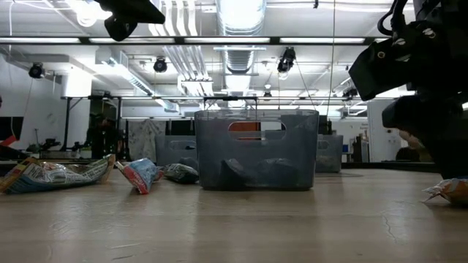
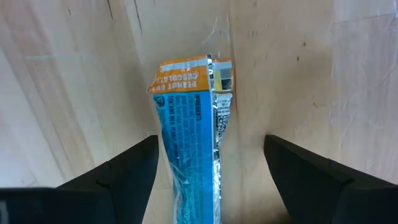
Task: Pick and place Granola Bars by type
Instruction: Put the yellow granola bar into the right black bin
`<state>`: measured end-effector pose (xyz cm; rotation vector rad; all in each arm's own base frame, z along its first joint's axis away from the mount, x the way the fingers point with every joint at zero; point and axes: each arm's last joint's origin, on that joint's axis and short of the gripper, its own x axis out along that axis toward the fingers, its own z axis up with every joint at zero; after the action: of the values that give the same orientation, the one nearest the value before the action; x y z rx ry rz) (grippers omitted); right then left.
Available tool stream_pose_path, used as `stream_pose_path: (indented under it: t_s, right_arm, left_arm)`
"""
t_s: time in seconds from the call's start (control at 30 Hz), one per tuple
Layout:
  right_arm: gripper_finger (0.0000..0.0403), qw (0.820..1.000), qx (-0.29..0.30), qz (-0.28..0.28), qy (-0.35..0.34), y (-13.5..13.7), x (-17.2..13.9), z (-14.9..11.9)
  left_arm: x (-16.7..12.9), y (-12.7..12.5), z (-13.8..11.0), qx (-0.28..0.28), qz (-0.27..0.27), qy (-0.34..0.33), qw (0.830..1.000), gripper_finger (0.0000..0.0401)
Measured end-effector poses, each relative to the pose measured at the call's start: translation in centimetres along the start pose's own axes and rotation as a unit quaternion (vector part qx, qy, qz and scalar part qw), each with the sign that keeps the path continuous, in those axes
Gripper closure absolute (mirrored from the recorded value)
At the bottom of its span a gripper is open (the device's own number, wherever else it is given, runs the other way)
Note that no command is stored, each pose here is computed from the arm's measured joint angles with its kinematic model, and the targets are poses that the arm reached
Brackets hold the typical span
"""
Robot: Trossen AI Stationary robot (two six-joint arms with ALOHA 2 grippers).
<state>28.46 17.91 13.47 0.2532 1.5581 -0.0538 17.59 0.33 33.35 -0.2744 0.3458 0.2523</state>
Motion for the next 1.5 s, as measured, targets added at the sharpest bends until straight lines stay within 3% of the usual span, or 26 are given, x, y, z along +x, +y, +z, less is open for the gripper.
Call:
stream_pose_path:
  t_s: [1.5]
  right_arm:
    - [0.0142, 1.000, -0.001, -0.001, -0.009, 0.01, 0.16, 0.07]
  left_arm:
    - [-0.01, 0.00, 0.00, -0.005, 0.000, 0.000, 1.000, 0.0401]
